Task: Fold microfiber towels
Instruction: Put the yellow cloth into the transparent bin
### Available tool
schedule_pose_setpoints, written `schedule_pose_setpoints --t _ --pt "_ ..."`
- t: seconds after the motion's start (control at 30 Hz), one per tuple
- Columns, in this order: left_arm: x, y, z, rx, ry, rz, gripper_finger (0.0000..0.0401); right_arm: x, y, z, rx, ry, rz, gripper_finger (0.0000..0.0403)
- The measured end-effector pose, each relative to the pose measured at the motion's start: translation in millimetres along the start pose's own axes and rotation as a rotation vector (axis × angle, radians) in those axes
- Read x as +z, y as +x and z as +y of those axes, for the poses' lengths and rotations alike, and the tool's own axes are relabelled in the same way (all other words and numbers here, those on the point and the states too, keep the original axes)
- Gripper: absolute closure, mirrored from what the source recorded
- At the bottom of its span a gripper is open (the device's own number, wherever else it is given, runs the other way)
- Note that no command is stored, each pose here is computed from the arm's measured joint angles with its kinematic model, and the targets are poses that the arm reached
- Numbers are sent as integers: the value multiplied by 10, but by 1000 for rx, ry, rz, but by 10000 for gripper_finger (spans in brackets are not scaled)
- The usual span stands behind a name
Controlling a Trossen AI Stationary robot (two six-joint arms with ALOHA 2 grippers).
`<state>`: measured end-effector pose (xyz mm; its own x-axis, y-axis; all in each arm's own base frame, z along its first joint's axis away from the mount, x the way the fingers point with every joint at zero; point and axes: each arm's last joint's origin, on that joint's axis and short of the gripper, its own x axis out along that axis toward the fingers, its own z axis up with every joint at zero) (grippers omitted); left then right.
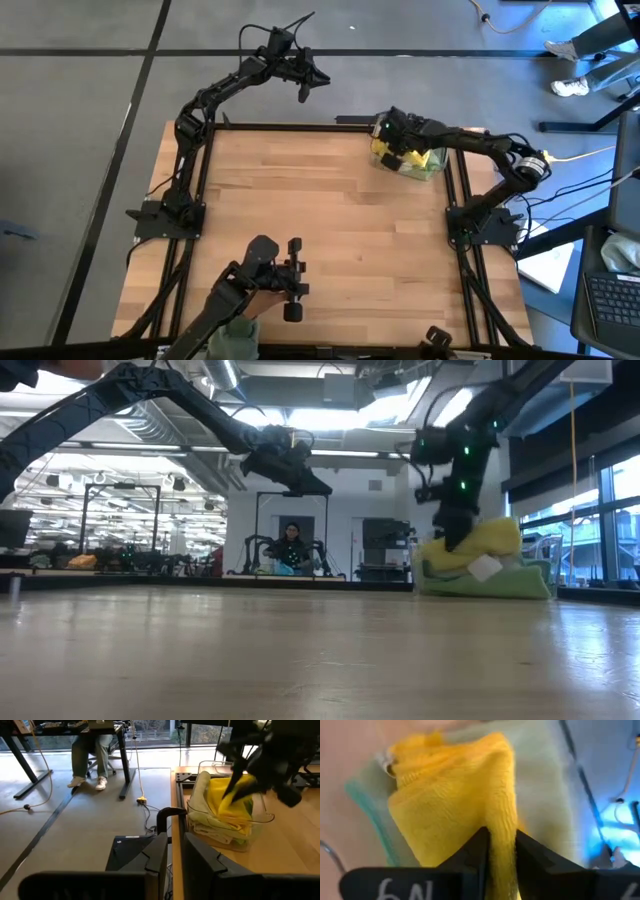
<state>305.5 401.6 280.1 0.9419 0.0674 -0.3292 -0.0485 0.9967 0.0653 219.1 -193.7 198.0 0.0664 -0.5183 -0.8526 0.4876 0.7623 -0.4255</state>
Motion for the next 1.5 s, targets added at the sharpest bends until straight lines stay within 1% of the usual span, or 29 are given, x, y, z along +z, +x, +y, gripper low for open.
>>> schedule_pose_setpoints --t 0.1,0.23,0.33,0.47,0.53,0.67,0.77,0.87,1.0,1.07,1.23,1.3,1.37,1.4,1.5 --pt "-9 0 -4 -3 4 7 346 56 -205 -99 -9 11 -12 317" --pt "-16 2 -9 -6 10 12 346 97 -440 -190 33 46 -44 299" --pt "-15 2 -9 -6 10 12 346 36 -447 -169 66 55 10 280" --pt "-23 1 -12 -9 4 17 346 -59 -457 -149 66 75 109 257" --pt "-28 1 -15 -11 0 22 346 -96 -490 -144 87 110 131 250" --pt "-28 1 -15 -11 0 21 346 -138 -613 -82 137 134 131 247" --pt "-28 1 -14 -11 1 21 346 -160 -740 -66 114 136 95 247" --pt "-27 1 -15 -11 1 21 346 -161 -863 -83 80 160 25 247" --pt "-27 1 -14 -11 1 21 346 -180 -993 -105 87 220 -43 247" --pt "-27 1 -15 -10 1 21 346 -196 -1033 -98 143 253 -55 247" --pt "-27 3 -16 -11 1 21 346 -204 -1032 8 406 313 -57 247" --pt "-24 8 -21 -13 1 21 346 -232 -982 89 458 318 -39 247" --pt "-26 11 -25 -14 -1 22 346 -289 -916 160 465 302 -6 247" --pt "-27 11 -25 -15 -2 23 346 -317 -881 185 447 296 9 247" --pt "-30 11 -27 -16 -5 26 346 -381 -800 193 328 313 45 247"
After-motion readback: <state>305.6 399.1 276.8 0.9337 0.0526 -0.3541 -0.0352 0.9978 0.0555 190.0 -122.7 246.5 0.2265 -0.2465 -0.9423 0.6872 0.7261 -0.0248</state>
